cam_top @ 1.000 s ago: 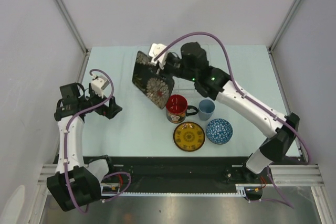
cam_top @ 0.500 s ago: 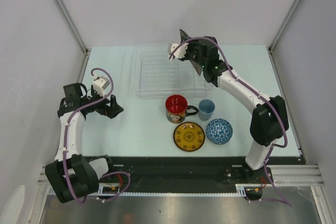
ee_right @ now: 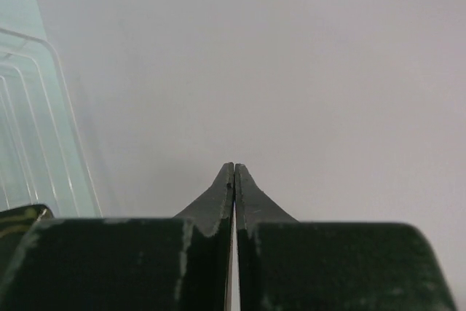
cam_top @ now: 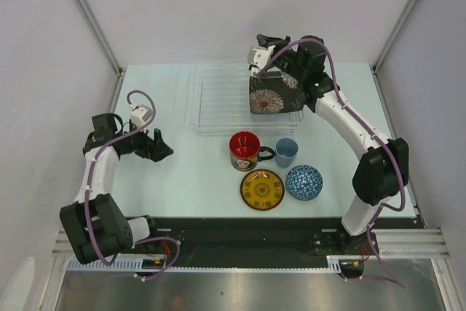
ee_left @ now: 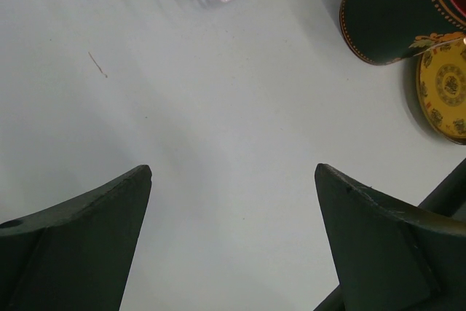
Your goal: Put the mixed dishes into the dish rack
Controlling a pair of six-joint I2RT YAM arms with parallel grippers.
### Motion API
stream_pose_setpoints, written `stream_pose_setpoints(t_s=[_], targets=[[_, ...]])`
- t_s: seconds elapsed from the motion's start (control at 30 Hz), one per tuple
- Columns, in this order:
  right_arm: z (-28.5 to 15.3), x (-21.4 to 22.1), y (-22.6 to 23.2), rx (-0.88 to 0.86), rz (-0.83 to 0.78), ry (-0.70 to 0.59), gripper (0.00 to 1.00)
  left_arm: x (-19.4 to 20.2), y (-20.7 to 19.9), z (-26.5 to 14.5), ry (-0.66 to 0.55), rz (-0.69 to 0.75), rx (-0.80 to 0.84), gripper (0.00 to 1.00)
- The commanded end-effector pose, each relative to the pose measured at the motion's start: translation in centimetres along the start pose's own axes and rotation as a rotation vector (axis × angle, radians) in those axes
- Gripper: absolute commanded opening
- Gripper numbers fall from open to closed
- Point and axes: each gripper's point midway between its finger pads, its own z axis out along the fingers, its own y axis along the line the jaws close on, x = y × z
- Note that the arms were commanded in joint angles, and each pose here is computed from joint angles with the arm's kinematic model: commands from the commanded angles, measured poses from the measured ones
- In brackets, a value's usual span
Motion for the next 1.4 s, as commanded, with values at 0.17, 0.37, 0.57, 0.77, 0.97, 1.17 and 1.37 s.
stream_pose_setpoints(t_s=[0.17,0.37,0.57,0.77,0.97,1.17,1.37], targets=[[-3.2,7.6,-5.8,0.417,0.677,0.255,0.13,-4.3,-0.8,-0.9,-0.13,0.022,0.038,1.0],[-5.3,13.9,-0.5,0.363,1.35,0.438,0.62,-7.2,-2.0,-0.1,-0.175,0.065,0.054,1.0],[-5.5,15.2,6.3,0.291,1.482,0.623,0.82,-12.9,-4.3,2.3,-0.202,0.088,0.143,1.0],[-5.5,13.8,8.2,0.229,1.568,0.635,1.0,-17.9,-7.8,6.5,-0.186,0.138,0.234,1.0],[-6.7,13.2,6.9,0.303,1.494,0.671,1.0,-22.9,-10.3,12.9,-0.126,-0.071,0.362,1.0],[-8.3,12.8,5.1,0.358,1.48,0.64,1.0,-23.9,-13.2,19.0,-0.08,-0.124,0.398,1.0],[-10.6,12.3,4.0,0.414,1.488,0.587,1.0,-22.8,-12.8,23.4,-0.028,-0.263,0.389,0.98]])
